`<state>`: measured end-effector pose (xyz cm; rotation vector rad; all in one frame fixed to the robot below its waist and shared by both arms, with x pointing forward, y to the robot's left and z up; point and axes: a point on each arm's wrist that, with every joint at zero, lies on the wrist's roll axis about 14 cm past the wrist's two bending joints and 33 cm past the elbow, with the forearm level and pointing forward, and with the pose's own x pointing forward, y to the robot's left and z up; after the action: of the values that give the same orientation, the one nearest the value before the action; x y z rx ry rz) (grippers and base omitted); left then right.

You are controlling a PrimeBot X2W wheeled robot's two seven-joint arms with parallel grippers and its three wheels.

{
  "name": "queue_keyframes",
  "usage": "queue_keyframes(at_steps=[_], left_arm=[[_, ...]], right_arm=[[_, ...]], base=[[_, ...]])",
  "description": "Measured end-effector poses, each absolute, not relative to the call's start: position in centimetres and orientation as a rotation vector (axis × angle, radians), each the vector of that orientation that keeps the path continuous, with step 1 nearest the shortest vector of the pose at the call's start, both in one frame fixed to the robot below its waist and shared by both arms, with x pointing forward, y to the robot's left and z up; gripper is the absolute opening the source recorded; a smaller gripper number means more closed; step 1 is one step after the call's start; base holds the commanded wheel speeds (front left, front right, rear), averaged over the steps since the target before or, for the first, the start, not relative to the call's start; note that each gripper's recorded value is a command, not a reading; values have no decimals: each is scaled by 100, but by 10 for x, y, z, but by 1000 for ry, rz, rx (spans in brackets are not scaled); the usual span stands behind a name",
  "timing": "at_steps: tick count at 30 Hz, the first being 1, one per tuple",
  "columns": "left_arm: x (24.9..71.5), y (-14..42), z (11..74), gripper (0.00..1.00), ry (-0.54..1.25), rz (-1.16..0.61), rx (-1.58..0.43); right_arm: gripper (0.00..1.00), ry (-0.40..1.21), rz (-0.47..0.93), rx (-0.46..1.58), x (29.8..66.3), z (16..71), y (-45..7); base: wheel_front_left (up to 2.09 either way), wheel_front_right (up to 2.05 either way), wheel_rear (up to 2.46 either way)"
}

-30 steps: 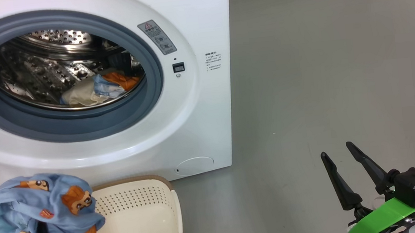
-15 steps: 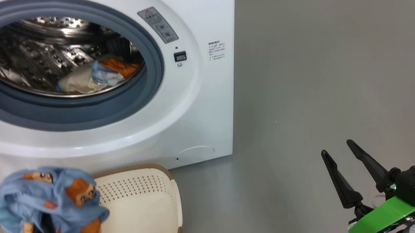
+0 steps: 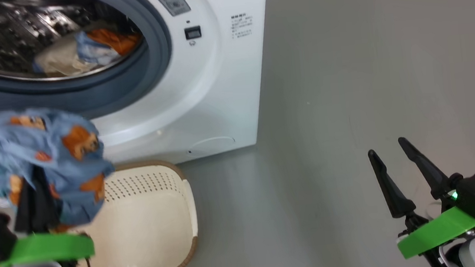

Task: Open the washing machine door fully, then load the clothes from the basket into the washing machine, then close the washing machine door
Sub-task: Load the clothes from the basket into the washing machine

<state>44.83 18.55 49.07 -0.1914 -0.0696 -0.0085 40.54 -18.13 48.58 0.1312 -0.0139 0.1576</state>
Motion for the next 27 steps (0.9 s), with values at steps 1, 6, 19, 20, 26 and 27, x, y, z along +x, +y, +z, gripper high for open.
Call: queue_keyframes(at_steps=[1, 6, 19, 20, 26, 27], left_arm=[[456, 185, 492, 0, -75, -16, -188], [493, 179, 493, 0, -87, -50, -167], [617, 165, 491, 0, -50, -139, -76], [624, 165, 488, 0, -37, -137, -77], [663, 169, 456, 0, 49, -122, -80], [668, 168, 451, 0, 58, -123, -80]], right_arm=[[100, -6, 155, 131, 407, 483, -182], [100, 4, 143, 135, 417, 476, -185], [100, 103, 90, 128, 433, 434, -200], [100, 108, 87, 129, 435, 431, -201], [100, 154, 72, 132, 444, 408, -203], [100, 164, 69, 132, 445, 403, -204]], base=[[0, 0, 0], [0, 0, 0], [0, 0, 0], [0, 0, 0], [0, 0, 0], [0, 0, 0]])
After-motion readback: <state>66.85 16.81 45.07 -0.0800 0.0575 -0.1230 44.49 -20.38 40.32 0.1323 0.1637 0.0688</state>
